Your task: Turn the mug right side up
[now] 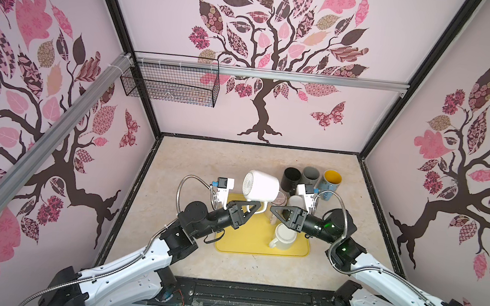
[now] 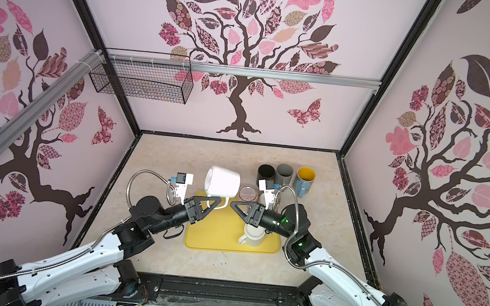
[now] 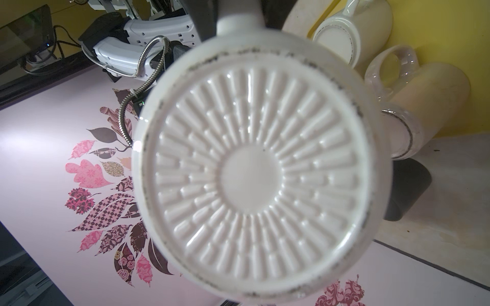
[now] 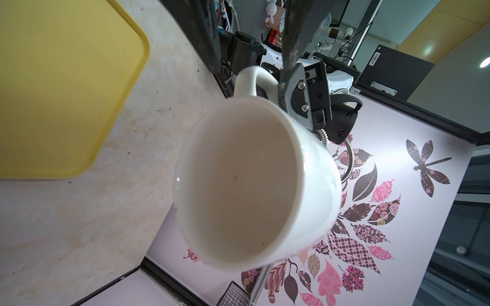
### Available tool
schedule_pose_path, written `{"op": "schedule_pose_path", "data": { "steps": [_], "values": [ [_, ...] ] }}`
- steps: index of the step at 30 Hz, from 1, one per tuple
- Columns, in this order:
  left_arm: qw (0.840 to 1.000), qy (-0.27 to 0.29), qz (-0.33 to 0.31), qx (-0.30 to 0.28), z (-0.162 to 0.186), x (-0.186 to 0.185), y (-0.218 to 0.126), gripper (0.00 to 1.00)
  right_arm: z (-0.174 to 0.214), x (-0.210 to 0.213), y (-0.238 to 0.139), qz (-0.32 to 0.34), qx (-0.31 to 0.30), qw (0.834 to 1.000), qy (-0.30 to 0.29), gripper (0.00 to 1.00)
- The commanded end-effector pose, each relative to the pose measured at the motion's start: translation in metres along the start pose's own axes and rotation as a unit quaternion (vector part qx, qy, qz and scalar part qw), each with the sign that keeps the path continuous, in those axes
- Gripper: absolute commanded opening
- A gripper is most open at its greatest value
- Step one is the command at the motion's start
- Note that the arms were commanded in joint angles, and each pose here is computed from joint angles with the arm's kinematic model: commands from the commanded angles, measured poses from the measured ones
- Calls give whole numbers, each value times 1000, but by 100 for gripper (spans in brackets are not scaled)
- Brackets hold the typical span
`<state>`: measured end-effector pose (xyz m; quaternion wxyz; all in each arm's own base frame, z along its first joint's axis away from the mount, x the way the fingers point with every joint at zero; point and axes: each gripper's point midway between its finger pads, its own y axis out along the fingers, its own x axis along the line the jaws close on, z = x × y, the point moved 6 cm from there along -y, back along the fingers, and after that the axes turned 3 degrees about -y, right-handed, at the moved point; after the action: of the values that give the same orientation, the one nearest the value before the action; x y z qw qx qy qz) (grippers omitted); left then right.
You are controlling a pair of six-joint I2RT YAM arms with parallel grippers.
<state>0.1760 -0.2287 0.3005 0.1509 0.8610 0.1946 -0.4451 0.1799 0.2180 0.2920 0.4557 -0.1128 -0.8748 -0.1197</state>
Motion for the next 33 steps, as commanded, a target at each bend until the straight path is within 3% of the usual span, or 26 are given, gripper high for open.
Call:
{"op": "schedule_pose_path", "data": {
  "steps": [1,22,33],
  "values": [
    [994,15,97,-43,-16,-32,-4,0,-4,15,0,-36,-5,999,-12,43],
    [993,2,114,-14,-8,-29,1,0,-11,11,12,-37,-3,999,-10,39],
    [994,-5,106,-3,-2,-21,4,0,-18,17,17,-56,-13,998,-7,28]
  ]
}}
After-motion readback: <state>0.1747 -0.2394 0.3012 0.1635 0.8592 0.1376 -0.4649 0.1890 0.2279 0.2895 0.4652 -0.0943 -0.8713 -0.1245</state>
